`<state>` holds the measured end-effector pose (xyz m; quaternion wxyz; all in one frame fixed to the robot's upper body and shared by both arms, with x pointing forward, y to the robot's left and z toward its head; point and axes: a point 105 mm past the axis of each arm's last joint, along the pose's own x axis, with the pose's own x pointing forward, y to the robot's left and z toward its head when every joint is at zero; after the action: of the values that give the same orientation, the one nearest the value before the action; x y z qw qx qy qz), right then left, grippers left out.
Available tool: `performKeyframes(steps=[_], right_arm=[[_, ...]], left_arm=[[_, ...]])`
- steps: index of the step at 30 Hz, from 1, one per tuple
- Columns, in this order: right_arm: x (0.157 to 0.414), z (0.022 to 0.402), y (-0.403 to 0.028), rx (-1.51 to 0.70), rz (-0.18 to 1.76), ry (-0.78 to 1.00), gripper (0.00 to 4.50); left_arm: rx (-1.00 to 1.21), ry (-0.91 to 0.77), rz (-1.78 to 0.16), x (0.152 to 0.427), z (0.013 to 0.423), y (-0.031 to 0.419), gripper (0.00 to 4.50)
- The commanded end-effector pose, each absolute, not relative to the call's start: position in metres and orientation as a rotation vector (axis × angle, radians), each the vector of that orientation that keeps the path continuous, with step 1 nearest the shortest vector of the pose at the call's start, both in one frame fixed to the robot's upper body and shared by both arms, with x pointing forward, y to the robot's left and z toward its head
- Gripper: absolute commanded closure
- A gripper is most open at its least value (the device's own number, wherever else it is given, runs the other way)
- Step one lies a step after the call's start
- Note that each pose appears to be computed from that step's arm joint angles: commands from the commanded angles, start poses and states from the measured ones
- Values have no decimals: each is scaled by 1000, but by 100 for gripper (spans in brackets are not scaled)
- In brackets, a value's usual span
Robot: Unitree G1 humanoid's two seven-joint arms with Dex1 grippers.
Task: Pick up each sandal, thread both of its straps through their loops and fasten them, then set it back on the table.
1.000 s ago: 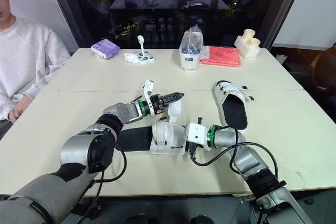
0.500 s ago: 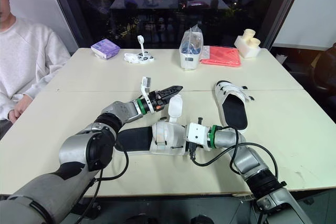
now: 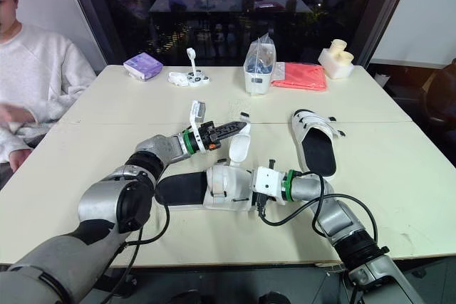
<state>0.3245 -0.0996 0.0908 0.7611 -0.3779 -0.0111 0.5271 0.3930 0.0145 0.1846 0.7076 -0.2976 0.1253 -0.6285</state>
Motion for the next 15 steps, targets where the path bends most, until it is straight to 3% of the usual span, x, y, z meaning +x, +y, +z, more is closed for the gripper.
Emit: performKeyframes(steps=[1, 9, 15], right_arm=[[318, 52, -124, -854, 1140, 184, 450], [316, 49, -126, -856, 1149, 192, 450], [317, 48, -123, -863, 1168, 191, 450]], left_arm=[[-438, 162, -1568, 378, 201, 16, 446], [341, -280, -1676, 328, 177, 29, 446], [960, -711, -1623, 305, 151, 39, 446]])
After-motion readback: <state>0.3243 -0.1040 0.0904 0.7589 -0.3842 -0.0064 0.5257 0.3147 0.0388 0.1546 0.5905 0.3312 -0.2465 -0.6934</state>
